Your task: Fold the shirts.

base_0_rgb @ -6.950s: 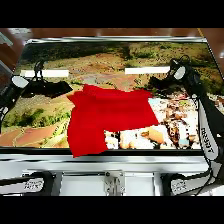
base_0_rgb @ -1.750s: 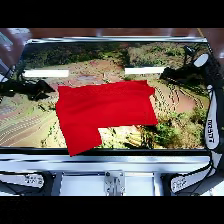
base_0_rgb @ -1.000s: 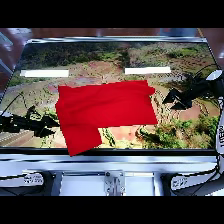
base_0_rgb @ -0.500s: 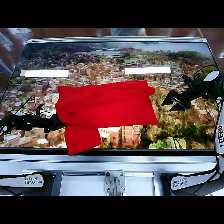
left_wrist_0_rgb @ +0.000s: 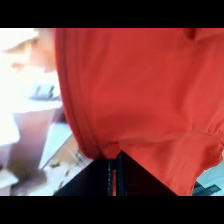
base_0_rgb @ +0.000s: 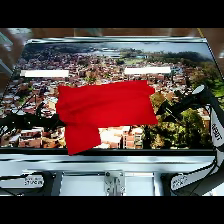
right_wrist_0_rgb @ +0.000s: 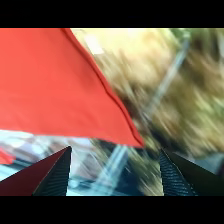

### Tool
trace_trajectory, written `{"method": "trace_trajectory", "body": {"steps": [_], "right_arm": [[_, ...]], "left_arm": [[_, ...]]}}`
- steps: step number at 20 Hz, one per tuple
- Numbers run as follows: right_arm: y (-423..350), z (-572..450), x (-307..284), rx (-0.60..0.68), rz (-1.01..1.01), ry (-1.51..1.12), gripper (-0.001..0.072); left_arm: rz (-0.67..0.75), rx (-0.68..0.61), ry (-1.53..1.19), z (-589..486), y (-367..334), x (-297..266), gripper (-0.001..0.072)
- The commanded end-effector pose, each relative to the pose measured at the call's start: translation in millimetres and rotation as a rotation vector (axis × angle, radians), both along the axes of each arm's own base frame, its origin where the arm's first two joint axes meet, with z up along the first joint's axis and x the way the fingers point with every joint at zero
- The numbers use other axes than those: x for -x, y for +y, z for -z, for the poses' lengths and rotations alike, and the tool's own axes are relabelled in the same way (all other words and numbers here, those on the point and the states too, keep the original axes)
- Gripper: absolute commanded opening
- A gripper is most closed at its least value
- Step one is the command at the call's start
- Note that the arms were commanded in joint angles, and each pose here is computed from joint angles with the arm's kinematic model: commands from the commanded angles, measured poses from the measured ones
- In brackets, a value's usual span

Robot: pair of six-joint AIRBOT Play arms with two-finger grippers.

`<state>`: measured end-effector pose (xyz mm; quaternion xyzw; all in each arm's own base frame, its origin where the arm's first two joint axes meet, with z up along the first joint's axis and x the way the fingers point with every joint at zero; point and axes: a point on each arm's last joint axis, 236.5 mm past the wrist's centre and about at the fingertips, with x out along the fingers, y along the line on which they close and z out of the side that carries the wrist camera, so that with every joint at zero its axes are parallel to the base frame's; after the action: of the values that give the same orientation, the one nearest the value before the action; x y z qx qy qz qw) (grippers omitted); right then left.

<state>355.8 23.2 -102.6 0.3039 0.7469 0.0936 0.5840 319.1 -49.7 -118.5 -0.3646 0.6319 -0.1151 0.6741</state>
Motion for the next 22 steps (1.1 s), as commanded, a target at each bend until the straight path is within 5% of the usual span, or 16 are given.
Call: {"method": "trace_trajectory", "body": {"steps": [1, 6, 7, 8, 9, 13, 16, 19, 22], "right_arm": [[8, 18, -7, -0.033, 0.061, 0.016, 0.0655], [32, 26, 0, -0.031, -0.054, 0.011, 0.0653], [36, 28, 0, -0.016, -0.083, 0.000, 0.0503], [39, 28, -4, -0.005, -0.085, -0.018, 0.0213], [43, 23, -9, -0.013, -0.075, -0.039, 0.0077], [53, -62, -49, -0.071, -0.160, -0.364, 0.0069], [47, -208, -93, 0.017, -0.217, -0.810, 0.0069], [35, -434, -93, 0.218, -0.149, -1.403, 0.0069], [34, -608, -6, 0.355, -0.015, -1.829, 0.0070]], "left_arm": [[0.026, 0.002, -0.038, -10, -2, -2, 0.0045], [0.026, -0.002, -0.054, -15, -1, -5, 0.0045], [0.028, 0.002, -0.054, -17, -2, -6, 0.0044], [0.032, 0.003, -0.061, -20, -2, -8, 0.0043], [0.037, -0.001, -0.083, -28, -1, -13, 0.0043], [0.054, -0.104, -0.382, -129, 16, -64, 0.0042], [0.060, -0.272, -0.829, -308, 25, -92, 0.0042], [-0.006, -0.514, -1.409, -548, 17, -34, 0.0043], [-0.132, -0.648, -1.792, -697, -9, 86, 0.0043]]}}
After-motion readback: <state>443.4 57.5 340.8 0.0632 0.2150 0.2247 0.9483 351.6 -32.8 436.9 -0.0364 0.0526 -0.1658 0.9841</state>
